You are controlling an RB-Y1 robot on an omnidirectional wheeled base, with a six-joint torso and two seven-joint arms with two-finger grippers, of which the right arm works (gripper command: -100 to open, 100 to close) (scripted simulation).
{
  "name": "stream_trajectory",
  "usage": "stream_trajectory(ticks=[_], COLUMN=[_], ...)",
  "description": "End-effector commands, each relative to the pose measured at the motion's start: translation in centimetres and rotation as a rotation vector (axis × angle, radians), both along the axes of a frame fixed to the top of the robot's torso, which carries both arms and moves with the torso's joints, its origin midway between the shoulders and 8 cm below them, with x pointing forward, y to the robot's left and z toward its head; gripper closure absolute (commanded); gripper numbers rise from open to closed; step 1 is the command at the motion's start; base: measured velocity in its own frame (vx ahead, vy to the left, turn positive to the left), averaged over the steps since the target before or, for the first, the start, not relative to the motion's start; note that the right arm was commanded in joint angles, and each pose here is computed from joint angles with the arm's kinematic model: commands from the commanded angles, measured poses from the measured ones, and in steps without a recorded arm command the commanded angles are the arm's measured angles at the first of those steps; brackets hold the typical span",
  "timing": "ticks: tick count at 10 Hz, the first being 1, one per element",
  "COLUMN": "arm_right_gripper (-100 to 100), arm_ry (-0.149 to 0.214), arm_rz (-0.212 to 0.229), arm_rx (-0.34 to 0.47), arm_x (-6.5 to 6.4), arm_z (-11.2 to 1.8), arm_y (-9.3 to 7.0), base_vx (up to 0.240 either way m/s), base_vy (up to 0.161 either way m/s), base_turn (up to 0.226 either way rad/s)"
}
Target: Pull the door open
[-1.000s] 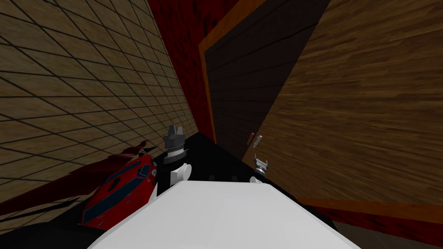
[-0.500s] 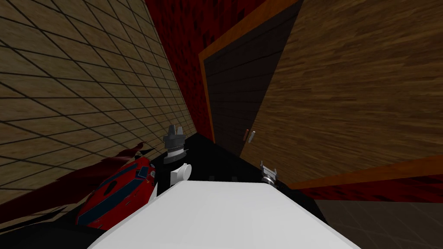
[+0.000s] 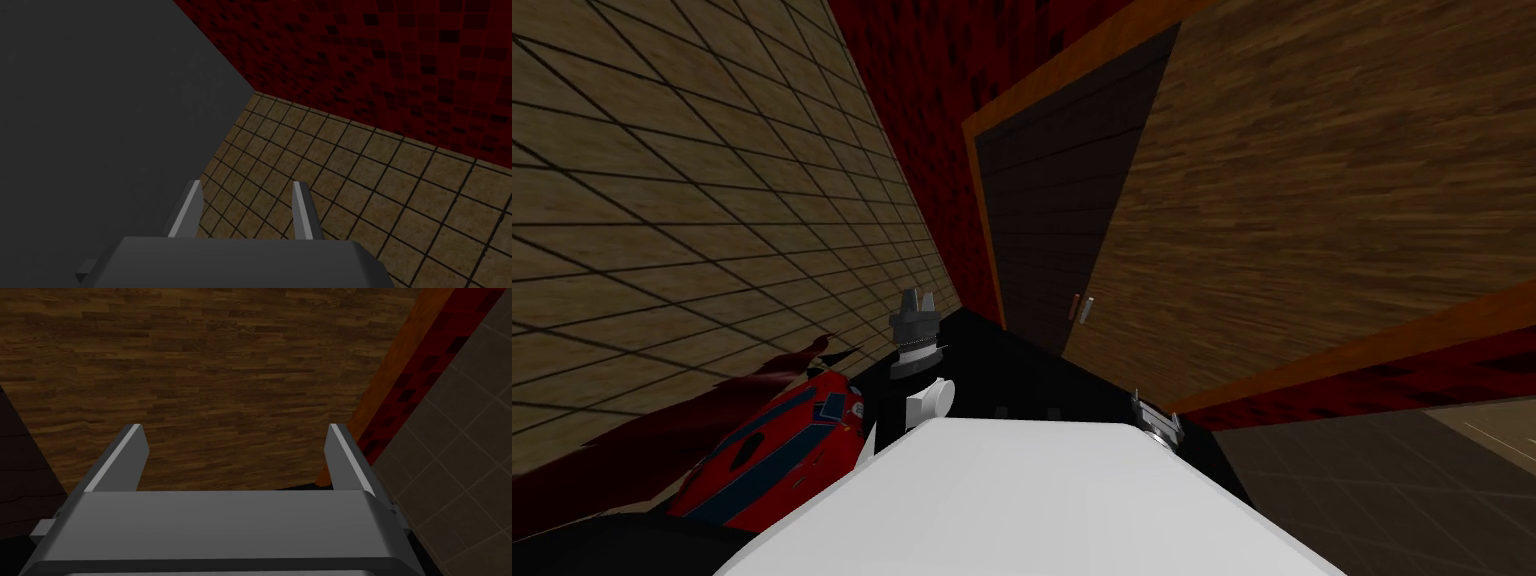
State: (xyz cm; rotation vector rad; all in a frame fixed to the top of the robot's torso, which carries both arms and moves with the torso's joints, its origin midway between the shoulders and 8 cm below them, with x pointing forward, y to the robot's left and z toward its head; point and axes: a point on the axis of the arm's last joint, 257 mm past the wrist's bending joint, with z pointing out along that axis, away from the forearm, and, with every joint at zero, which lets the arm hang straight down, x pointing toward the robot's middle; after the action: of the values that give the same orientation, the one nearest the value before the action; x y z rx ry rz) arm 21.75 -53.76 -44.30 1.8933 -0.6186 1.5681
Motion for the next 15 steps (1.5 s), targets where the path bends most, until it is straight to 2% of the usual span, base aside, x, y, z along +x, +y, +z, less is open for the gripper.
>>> stream_trajectory(ticks=[1,2,4,6,8,11,14,15], arm_right_gripper=[-100,-100,-100,-100,-100,-100,-100,-100], arm_ry=[0.012,0.024,0.037,0.032,0.016,-0.017,-0.061,-0.08], arm_rz=[-0.015,-0.03,-0.05,-0.055,-0.044,-0.017,0.025,0.044], arm_rx=[-0.004,-0.01,-0.02,-0.026,-0.025,-0.018,-0.006,0.0], arm_x=[-1.4,-2.8,-4.8,-5.5,-4.8,-2.9,0.1,1.5], arm_z=[0.2,0.2,0.6,1.2,1.6,2.2,2.8,3.1], arm_y=[-1.2,-2.5,-4.6,-6.3,-6.6,-6.3,-5.1,-4.5], base_vx=[-0.044,-0.019,0.02,0.102,0.19,0.179,0.21,0.211], base_vy=[0.007,0.005,0.003,-0.005,-0.016,-0.007,-0.048,-0.009], base_turn=[-0.052,-0.078,-0.087,-0.016,0.058,0.069,0.11,0.171])
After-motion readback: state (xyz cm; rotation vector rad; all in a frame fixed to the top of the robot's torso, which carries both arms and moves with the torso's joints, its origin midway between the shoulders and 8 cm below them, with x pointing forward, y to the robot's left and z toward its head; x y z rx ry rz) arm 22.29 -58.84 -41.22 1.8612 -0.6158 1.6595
